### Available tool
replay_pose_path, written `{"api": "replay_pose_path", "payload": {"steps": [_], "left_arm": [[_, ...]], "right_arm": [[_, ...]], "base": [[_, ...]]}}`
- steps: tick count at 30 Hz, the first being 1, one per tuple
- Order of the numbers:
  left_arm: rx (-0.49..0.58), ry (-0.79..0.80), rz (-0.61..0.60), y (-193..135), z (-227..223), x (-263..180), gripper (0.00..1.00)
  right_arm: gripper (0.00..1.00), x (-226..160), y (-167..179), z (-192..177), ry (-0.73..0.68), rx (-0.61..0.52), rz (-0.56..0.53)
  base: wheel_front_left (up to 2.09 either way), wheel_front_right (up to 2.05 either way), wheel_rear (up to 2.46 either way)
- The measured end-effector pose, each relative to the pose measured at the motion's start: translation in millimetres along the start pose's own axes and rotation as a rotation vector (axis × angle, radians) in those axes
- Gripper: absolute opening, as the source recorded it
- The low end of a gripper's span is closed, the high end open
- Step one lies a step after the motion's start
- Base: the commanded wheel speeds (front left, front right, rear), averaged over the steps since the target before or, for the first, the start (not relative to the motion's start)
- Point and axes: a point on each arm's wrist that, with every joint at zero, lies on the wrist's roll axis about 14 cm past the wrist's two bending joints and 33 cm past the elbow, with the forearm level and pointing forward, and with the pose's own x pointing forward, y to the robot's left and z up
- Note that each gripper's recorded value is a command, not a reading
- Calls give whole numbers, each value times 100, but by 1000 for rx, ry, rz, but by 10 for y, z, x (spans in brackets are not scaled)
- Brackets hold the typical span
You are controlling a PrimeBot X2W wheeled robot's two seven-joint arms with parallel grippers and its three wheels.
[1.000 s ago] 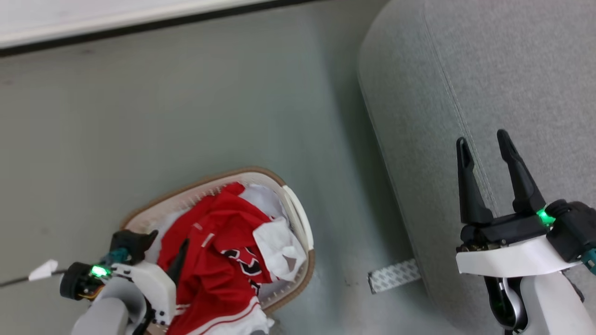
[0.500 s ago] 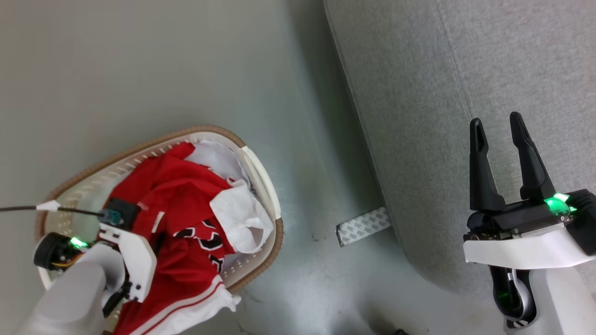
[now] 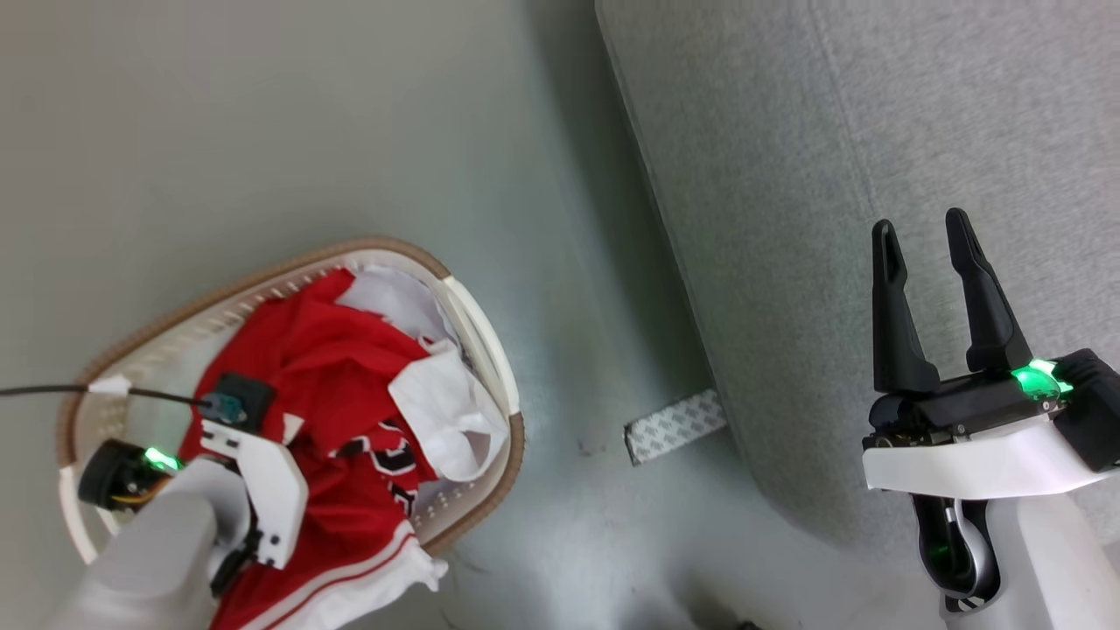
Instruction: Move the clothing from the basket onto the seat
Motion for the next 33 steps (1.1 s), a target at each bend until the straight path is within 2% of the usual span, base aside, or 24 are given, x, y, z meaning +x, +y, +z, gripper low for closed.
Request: {"api": "replay_pose_path", "payload": {"steps": [3, 8, 16, 17, 31, 33], "left_arm": [[-10, -48, 7, -66, 113, -116, 0], [-110, -178, 7, -304, 396, -389, 0], [-156, -396, 58, -459, 803, -1044, 0], [-161, -452, 71, -489, 900, -1229, 0], [-140, -895, 166, -611, 1616, -2684, 0], [-88, -958, 194, -636, 1719, -2919, 0]], "right_arm": [[100, -19, 45, 117, -27, -7, 14], [100, -92, 124, 353, -81, -23, 38], [100, -321, 376, 656, -151, -20, 107], [100, -401, 429, 704, -163, -13, 121], [100, -794, 979, 1014, -254, 27, 281], [100, -841, 1072, 1027, -258, 31, 308]], "base": [[0, 0, 0], [0, 0, 0], [0, 0, 0], [0, 0, 0], [0, 0, 0], [0, 0, 0]]}}
